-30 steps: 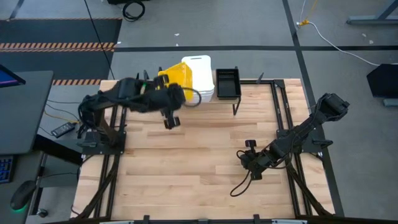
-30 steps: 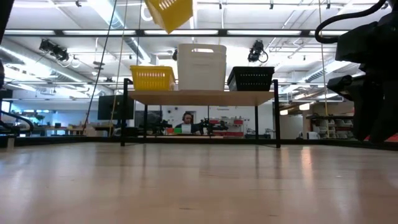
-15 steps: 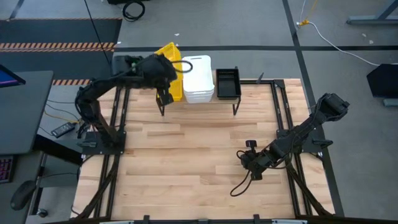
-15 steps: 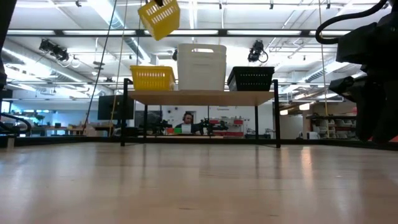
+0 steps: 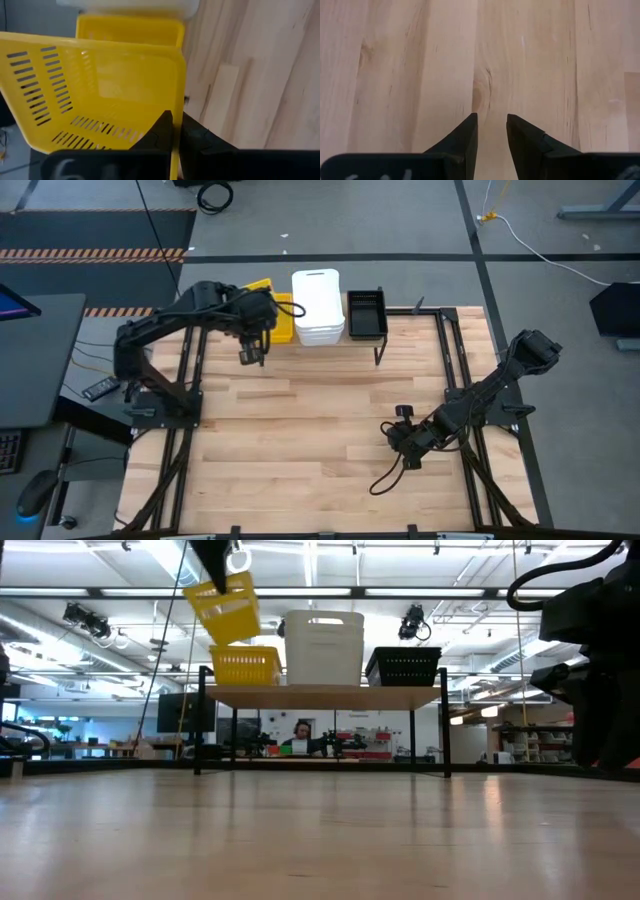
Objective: Stack baskets on shelf by color
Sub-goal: Stack the yellow basket on the yellow basket on the shelf
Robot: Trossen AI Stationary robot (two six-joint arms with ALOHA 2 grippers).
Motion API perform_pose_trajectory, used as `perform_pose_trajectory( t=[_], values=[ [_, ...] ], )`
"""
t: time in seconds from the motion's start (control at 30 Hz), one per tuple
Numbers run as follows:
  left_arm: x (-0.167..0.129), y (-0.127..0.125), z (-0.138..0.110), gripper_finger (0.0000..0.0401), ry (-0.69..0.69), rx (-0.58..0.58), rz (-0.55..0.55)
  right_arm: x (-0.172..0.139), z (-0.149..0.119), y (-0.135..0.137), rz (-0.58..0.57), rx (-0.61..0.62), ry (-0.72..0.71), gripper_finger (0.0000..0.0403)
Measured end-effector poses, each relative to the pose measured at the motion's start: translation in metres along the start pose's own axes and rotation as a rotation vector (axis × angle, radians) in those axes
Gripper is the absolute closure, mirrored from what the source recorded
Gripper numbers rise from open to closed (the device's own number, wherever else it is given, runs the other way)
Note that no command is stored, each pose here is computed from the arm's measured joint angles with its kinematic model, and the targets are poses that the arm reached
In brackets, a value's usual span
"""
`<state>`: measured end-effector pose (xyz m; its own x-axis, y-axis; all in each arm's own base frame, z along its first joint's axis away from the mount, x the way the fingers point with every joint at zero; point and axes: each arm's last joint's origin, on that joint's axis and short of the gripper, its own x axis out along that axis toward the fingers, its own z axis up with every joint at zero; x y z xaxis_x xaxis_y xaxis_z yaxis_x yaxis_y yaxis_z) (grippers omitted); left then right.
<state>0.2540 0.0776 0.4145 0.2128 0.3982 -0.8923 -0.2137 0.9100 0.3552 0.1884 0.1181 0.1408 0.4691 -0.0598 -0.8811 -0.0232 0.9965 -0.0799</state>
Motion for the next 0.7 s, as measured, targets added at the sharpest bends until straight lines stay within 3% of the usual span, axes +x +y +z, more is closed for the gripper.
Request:
perform_pose_trajectory(
  t=[0.23, 0.7],
  values=[
    [0.008, 0.000, -0.022, 0.0386, 0.055, -0.031, -0.015, 0.001, 0.001, -0.002, -0.009, -0.012, -0.001, 0.0294],
    [0.023, 0.012, -0.011, 0.0386, 0.012, 0.070, 0.063, 0.002, 0.003, -0.006, -0.013, 0.002, 0.001, 0.0294]
  ],
)
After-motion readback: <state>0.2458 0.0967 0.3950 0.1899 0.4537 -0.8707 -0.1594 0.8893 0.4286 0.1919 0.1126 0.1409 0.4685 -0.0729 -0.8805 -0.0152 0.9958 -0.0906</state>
